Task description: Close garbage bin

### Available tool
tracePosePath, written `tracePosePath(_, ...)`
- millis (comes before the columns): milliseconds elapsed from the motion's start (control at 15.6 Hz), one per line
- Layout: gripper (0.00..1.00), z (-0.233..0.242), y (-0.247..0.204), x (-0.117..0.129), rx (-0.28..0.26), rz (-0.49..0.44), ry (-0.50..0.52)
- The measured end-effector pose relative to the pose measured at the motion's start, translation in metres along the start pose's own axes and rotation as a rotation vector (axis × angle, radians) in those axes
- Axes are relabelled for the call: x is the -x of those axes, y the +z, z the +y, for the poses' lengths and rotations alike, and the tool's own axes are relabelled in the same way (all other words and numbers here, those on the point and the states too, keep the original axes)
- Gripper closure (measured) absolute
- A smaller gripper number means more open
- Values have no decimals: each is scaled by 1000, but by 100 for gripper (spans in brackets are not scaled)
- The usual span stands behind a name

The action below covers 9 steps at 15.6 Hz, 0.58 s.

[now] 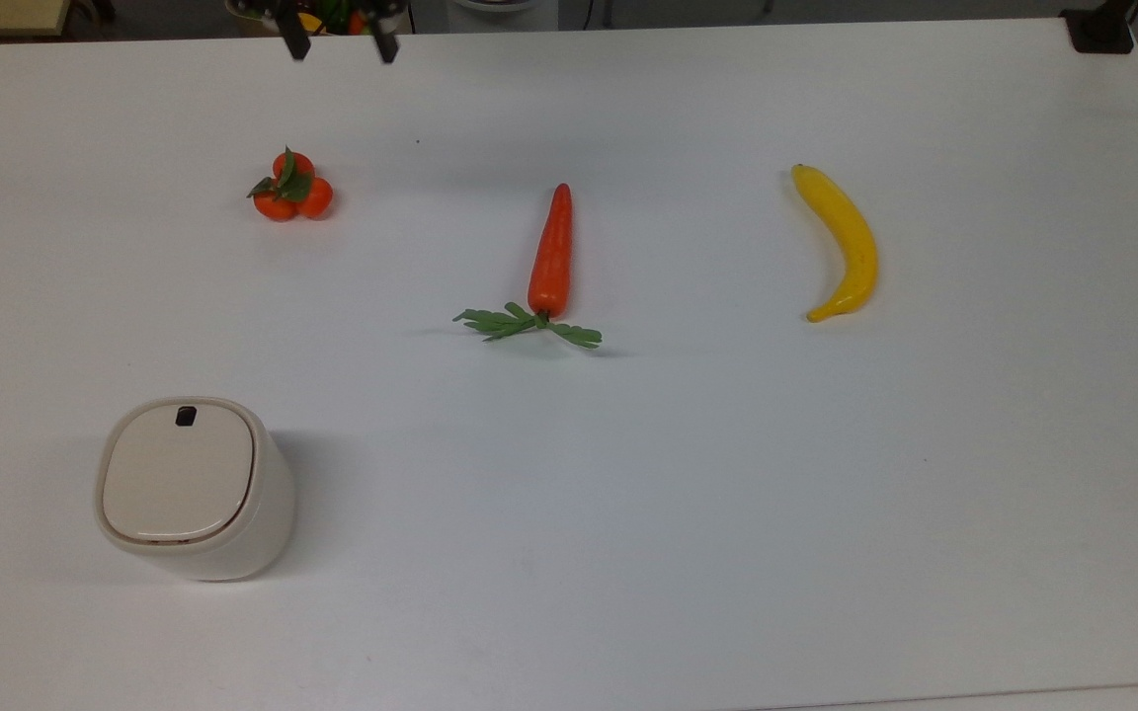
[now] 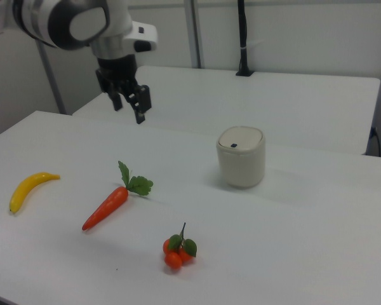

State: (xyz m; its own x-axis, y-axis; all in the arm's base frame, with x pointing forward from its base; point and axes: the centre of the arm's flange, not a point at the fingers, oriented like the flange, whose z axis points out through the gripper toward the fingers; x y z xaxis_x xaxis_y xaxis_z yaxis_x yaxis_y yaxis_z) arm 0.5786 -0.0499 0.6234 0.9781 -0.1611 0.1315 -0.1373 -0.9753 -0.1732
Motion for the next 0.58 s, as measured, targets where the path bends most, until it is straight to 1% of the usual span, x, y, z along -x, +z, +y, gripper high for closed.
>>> tracePosePath(128, 4, -18, -2, 5, -4, -27, 28)
tracePosePath(192, 0, -29, -1, 6, -7, -35, 26)
tracePosePath(384, 0, -61, 3, 12, -15, -43, -14)
tracePosePath(576, 0, -79, 5, 16, -19, -50, -38)
